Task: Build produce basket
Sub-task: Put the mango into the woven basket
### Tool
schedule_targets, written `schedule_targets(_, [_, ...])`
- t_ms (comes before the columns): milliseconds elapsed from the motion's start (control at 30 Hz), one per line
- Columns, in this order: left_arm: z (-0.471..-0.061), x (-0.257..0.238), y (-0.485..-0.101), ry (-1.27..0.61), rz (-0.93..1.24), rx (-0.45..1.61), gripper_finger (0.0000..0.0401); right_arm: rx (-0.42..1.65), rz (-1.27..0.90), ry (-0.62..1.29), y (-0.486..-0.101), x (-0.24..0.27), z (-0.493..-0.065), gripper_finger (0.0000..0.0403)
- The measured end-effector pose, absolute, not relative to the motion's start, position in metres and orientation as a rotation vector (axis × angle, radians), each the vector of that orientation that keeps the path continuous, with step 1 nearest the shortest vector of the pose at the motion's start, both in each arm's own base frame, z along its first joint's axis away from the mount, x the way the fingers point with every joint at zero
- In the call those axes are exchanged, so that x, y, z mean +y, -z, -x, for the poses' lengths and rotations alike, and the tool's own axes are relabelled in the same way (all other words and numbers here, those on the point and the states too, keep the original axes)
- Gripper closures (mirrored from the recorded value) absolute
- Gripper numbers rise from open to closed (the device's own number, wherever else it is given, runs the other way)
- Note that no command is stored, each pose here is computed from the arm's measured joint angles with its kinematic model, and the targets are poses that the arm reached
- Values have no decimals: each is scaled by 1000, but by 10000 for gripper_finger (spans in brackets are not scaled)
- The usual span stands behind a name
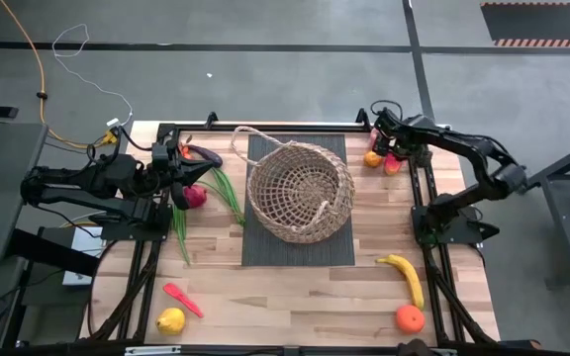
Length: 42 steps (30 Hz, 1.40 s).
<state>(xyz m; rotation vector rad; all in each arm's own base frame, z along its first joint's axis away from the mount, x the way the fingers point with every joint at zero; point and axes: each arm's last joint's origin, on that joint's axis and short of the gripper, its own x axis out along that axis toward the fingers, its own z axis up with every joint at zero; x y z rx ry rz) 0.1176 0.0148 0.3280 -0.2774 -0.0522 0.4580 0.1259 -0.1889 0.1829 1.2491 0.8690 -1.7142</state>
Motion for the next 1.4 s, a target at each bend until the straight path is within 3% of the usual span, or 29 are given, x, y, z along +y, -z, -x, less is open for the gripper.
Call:
schedule_targets(400, [-117,15,-328,-484,277,-56,401,703,-1293,1730,-164,-190,-121,37])
schedule_targets(833, [-117,15,-328,-485,277,-56,401,689,-1262,1774,-163,-194,-114,73])
schedule_targets(1400, [-117,15,-328,-487,276,-56,400,833,-1197,1706,-164,-190,-112,192])
